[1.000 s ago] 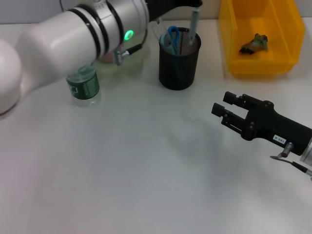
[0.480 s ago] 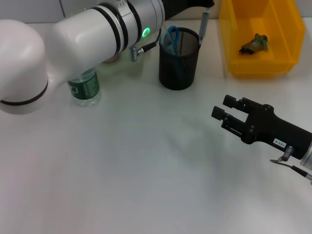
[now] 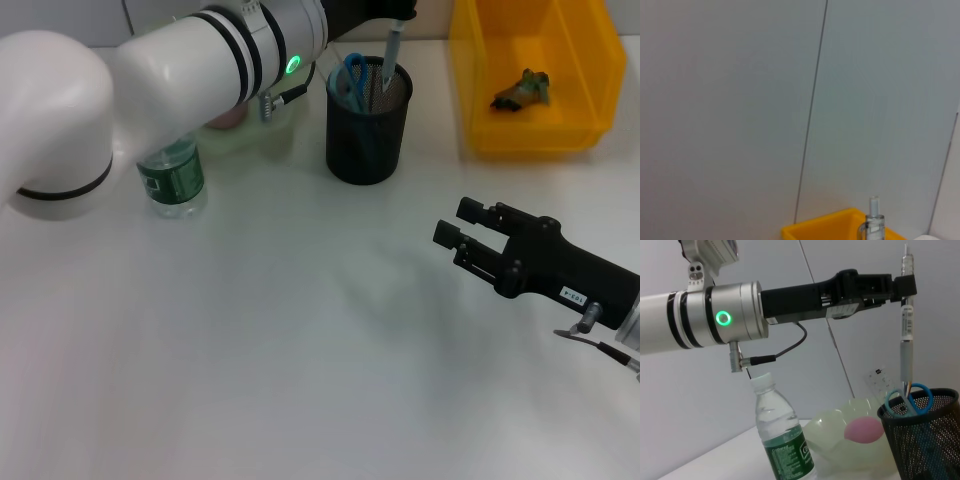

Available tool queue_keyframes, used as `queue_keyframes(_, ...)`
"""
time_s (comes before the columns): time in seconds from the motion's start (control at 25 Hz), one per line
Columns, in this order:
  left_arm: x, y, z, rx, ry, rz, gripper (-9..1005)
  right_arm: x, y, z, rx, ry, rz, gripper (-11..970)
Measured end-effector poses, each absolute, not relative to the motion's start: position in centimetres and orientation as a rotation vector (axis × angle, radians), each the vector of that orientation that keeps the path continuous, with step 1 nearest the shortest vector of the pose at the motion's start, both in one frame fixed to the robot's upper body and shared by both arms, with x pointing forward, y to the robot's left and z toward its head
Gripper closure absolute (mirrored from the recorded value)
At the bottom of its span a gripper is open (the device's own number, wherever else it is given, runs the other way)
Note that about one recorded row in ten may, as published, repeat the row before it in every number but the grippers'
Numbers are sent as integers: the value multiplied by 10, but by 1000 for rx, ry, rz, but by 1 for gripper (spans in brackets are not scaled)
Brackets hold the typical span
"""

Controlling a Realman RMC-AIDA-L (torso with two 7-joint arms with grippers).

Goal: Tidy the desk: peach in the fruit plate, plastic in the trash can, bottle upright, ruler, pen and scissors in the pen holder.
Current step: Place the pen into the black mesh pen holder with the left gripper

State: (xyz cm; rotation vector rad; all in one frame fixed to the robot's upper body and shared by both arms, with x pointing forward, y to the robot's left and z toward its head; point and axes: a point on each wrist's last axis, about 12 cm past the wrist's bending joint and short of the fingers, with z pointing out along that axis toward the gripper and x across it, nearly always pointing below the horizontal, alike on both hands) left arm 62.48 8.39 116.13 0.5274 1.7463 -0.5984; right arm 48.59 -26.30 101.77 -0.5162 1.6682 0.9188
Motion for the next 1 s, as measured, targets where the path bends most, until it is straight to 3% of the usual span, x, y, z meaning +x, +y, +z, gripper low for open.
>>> queue_keyframes(1.0,632,87,1144,562,1790,-496,656,485,-264,1018,-512,1663,921,429)
